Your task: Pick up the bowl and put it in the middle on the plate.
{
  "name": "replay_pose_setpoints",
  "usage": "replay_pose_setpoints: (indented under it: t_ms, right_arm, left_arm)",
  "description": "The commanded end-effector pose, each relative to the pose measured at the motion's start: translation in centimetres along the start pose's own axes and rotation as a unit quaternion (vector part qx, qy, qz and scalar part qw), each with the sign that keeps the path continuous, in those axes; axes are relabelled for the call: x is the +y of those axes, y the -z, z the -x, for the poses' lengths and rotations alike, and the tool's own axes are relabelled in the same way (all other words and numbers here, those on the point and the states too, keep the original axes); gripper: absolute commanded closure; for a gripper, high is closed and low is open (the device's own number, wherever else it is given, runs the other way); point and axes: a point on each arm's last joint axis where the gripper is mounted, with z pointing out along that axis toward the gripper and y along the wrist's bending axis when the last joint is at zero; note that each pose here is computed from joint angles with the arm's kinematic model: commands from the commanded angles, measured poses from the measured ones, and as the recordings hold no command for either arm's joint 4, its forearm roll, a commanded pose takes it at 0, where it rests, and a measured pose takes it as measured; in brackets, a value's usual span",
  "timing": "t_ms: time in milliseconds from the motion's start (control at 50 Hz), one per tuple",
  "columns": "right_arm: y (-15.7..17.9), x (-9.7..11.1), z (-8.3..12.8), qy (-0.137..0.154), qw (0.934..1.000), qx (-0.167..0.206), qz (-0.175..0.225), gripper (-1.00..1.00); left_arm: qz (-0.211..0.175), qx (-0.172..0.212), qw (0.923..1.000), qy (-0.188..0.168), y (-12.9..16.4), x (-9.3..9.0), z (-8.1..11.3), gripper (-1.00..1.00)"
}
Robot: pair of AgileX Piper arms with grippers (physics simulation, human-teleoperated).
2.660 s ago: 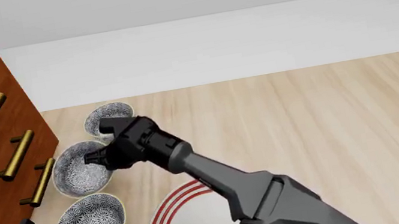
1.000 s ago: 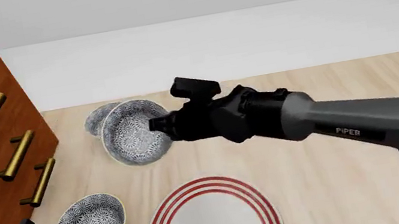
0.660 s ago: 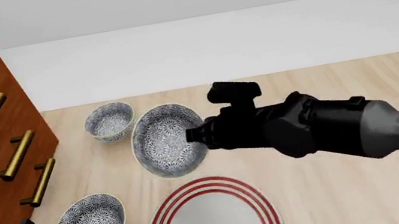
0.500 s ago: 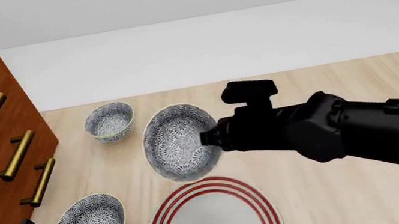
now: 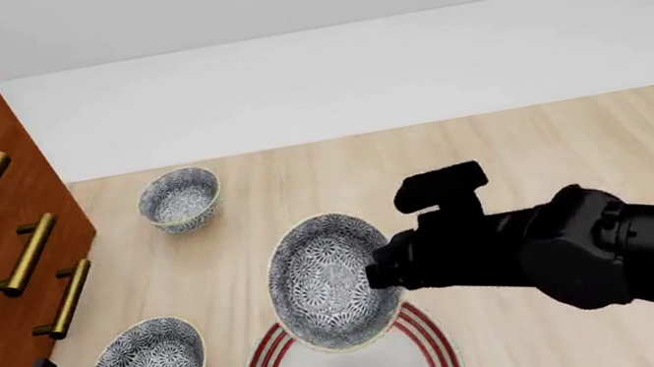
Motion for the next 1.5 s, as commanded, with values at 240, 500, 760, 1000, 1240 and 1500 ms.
replay_pose_setpoints:
  t_ms: [240, 500, 760, 1000, 1240, 1500]
  right_arm:
    - [-0.4, 0.4, -3.9, 0.022, 0.9984, 0.052, 0.008, 1.00]
    - [-1.4, 0.3, -6.1, 0.029, 0.9962, 0.082, 0.007, 1.00]
    - [-2.6, 0.8, -8.1, 0.024, 0.9940, 0.107, 0.010, 1.00]
    - [-3.8, 1.7, -10.2, 0.017, 0.9911, 0.131, 0.018, 1.00]
    - [-4.1, 1.7, -10.2, 0.013, 0.9913, 0.130, 0.018, 1.00]
    - [-4.0, 1.3, -9.7, 0.015, 0.9920, 0.125, 0.013, 1.00]
  left_arm:
    - [0.000, 0.000, 1.0000, 0.000, 0.0, 0.0, 0.0, -1.00]
    - [0.000, 0.000, 1.0000, 0.000, 0.0, 0.0, 0.0, -1.00]
    - [0.000, 0.000, 1.0000, 0.000, 0.0, 0.0, 0.0, -1.00]
    - [0.000, 0.000, 1.0000, 0.000, 0.0, 0.0, 0.0, -1.00]
    - [0.000, 0.000, 1.0000, 0.000, 0.0, 0.0, 0.0, -1.00]
    - [0.000, 0.000, 1.0000, 0.000, 0.0, 0.0, 0.0, -1.00]
